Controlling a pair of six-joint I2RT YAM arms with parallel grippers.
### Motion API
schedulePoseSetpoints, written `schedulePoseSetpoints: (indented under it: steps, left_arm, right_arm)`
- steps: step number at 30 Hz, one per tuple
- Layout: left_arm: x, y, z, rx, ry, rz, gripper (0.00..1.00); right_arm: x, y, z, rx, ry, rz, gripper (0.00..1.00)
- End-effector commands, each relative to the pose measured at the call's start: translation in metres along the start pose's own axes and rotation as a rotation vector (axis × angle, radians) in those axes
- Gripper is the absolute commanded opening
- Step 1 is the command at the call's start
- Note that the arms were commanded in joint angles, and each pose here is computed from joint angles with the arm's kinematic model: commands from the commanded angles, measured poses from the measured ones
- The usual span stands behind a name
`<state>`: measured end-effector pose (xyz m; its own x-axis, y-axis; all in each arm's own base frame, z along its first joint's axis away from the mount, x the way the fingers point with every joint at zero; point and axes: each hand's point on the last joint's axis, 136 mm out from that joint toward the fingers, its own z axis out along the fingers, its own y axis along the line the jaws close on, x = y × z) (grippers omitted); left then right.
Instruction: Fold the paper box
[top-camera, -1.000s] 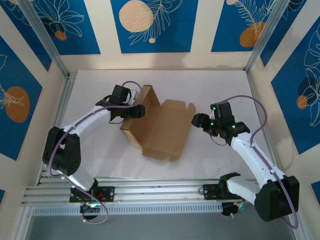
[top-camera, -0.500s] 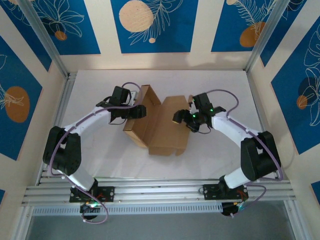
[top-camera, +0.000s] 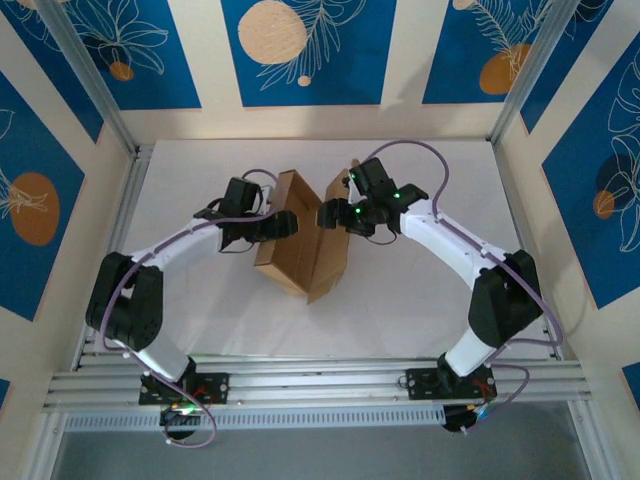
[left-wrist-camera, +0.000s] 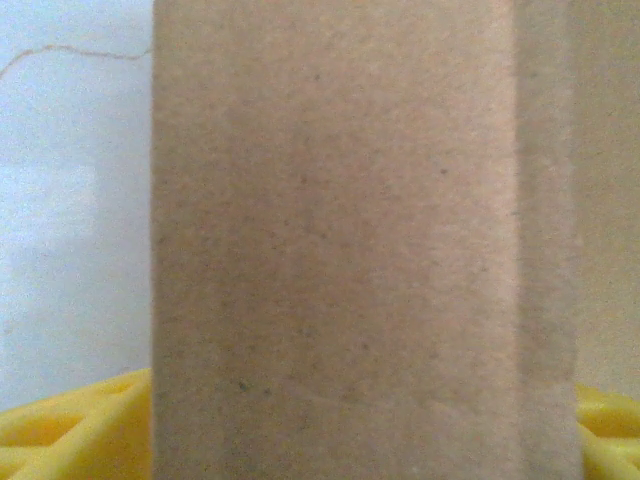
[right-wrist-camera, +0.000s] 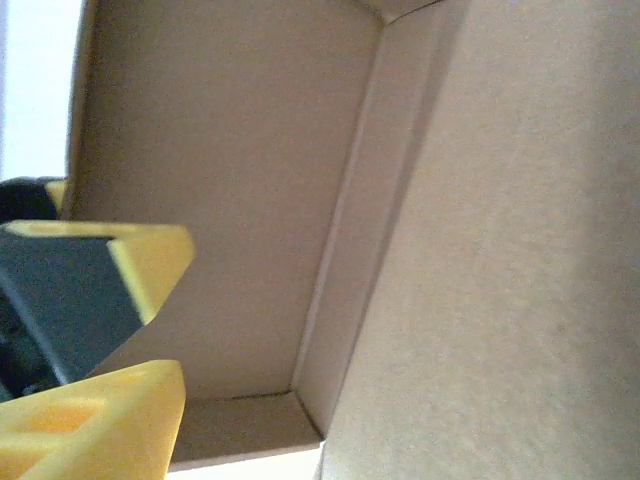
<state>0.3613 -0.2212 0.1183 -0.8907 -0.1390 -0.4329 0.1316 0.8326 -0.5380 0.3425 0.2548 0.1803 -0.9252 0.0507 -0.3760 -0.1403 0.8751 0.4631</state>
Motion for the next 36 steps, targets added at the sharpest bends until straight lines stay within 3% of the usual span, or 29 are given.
schedulePoseSetpoints:
  steps: [1,6,9,16,23,26,32,36]
  left_arm:
    - [0.008,0.016,-0.006,-0.057,-0.024,-0.084,0.85]
    - [0.014,0.018,-0.004,-0.038,-0.022,-0.135,1.0]
    - [0.019,0.021,0.002,-0.027,-0.01,-0.163,1.0]
    - [0.02,0.057,-0.013,-0.16,-0.067,-0.212,1.0]
    - [0.024,0.054,-0.02,-0.105,-0.047,-0.238,1.0]
    - [0.017,0.055,-0.035,-0.134,-0.095,-0.171,1.0]
    - [-0.034,0.054,-0.106,-0.283,-0.406,0.087,1.0]
    - [-0.074,0.042,-0.095,-0.285,-0.407,0.158,0.98]
  right_arm:
    - [-0.005,-0.016,-0.007,0.135,0.008,-0.083,0.74]
    - [-0.018,0.009,-0.006,0.052,0.014,-0.122,0.74]
    - [-0.029,0.02,-0.006,0.053,0.004,-0.157,0.74]
    - [-0.062,0.031,-0.022,0.109,-0.083,-0.237,0.75]
    - [-0.077,0.036,-0.028,0.13,-0.106,-0.281,0.75]
    - [-0.082,0.039,-0.043,0.145,-0.151,-0.296,0.75]
    - [-0.068,0.043,-0.085,0.092,-0.261,-0.224,0.73]
    - [-0.043,0.052,-0.106,-0.036,-0.278,-0.207,0.67]
